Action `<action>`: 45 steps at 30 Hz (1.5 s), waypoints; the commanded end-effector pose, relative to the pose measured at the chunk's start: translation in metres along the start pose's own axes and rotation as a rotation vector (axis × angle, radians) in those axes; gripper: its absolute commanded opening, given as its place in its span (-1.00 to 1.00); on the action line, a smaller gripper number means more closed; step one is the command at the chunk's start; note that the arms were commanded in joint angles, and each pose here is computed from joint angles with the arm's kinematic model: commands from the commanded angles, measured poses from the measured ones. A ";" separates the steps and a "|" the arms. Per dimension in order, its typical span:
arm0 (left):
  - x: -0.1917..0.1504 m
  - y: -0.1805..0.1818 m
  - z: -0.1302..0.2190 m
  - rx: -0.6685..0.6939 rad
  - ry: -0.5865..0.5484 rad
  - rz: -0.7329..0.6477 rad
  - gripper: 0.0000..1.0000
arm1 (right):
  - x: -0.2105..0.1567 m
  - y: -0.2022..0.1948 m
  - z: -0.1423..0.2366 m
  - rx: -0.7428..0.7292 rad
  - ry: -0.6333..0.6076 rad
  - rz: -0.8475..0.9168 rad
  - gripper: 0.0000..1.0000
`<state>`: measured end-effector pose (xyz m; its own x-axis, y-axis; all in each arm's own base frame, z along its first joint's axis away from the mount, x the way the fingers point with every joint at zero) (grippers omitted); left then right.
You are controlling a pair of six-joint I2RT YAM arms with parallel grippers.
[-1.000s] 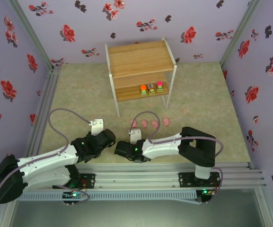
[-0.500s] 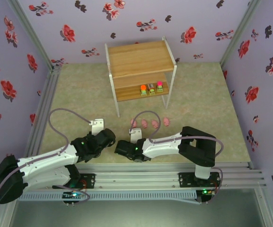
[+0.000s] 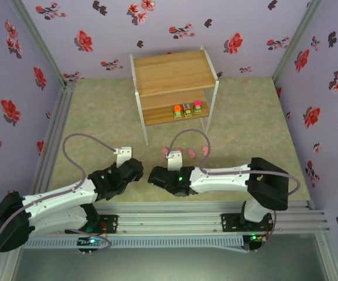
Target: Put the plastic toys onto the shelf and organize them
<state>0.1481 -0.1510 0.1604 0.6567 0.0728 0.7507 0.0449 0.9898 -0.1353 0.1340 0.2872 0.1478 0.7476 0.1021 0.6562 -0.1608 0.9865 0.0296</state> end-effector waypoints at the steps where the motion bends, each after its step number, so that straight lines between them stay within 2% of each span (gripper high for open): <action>1: -0.003 -0.002 -0.004 -0.026 0.012 -0.027 0.14 | 0.014 -0.018 0.008 -0.052 -0.053 0.044 -0.45; 21: -0.004 -0.025 -0.009 -0.206 0.045 -0.082 0.16 | 0.086 -0.029 0.036 -0.019 -0.173 0.046 -0.45; 45: -0.007 -0.027 -0.005 -0.288 0.038 -0.068 0.18 | 0.146 -0.009 0.033 0.022 -0.231 0.057 -0.46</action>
<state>0.1469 -0.1812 0.1523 0.6862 -0.0135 0.7273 0.2856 0.9246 -0.2522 0.2161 0.2845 0.2584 0.5910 0.1277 0.7965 -0.2037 0.9790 -0.0058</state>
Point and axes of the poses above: each hand's point on the last joint's axis, 136 mm out from that joint toward the fingers, its own z axis back along the fingers, its own y axis along the line the jaws close on, x = y × z, the point moved 9 cm from there along z, back along the fingers, and after that the axes turned 3 degrees about z, right-handed, at the moved point
